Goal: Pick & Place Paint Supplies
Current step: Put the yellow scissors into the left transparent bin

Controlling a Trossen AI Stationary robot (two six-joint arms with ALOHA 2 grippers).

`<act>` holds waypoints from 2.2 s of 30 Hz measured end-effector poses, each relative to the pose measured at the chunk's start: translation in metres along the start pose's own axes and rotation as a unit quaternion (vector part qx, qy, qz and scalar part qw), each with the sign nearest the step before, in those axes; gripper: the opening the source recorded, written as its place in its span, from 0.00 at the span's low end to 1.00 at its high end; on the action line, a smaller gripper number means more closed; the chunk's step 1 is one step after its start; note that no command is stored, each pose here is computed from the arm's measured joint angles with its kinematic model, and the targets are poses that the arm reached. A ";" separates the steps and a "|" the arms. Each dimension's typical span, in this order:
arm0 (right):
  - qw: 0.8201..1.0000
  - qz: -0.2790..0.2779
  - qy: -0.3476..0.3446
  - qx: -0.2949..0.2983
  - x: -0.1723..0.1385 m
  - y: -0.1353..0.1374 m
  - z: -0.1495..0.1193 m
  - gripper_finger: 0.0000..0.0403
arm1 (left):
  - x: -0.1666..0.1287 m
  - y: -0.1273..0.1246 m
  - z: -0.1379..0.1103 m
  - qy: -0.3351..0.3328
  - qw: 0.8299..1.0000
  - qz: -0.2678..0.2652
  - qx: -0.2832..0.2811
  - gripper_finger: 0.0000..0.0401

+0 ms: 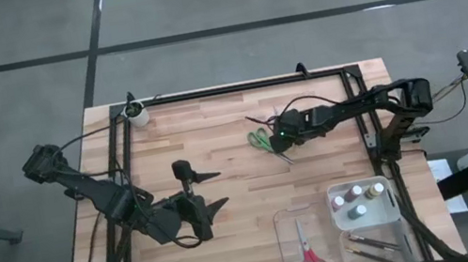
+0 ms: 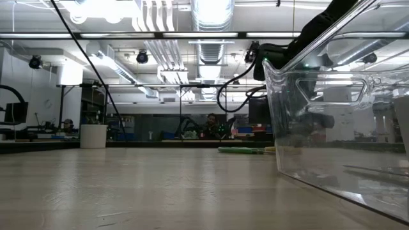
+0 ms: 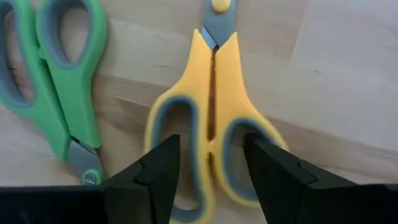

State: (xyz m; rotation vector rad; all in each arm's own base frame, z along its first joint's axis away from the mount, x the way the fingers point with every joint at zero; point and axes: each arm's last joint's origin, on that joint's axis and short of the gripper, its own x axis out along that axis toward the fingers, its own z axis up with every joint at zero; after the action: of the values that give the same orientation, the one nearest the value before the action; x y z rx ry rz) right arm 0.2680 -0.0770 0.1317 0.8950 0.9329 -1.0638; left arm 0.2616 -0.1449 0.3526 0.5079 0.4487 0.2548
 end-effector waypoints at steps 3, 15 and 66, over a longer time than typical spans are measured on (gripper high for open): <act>1.000 -0.007 0.001 0.001 0.004 0.000 -0.001 0.45 | 0.000 0.000 0.000 0.000 1.000 0.000 0.000 0.78; 1.000 -0.009 0.005 -0.005 0.003 0.001 0.000 0.35 | 0.000 0.000 0.000 0.000 1.000 0.000 0.000 0.78; 1.000 -0.005 0.006 -0.017 0.003 0.002 -0.001 0.20 | 0.000 0.000 0.000 0.000 1.000 0.000 0.000 0.78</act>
State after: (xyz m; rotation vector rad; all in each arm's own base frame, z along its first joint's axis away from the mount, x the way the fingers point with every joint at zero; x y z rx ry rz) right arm 0.2702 -0.0771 0.1285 0.8702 0.9638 -1.0498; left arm 0.2615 -0.1449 0.3525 0.5083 0.4489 0.2549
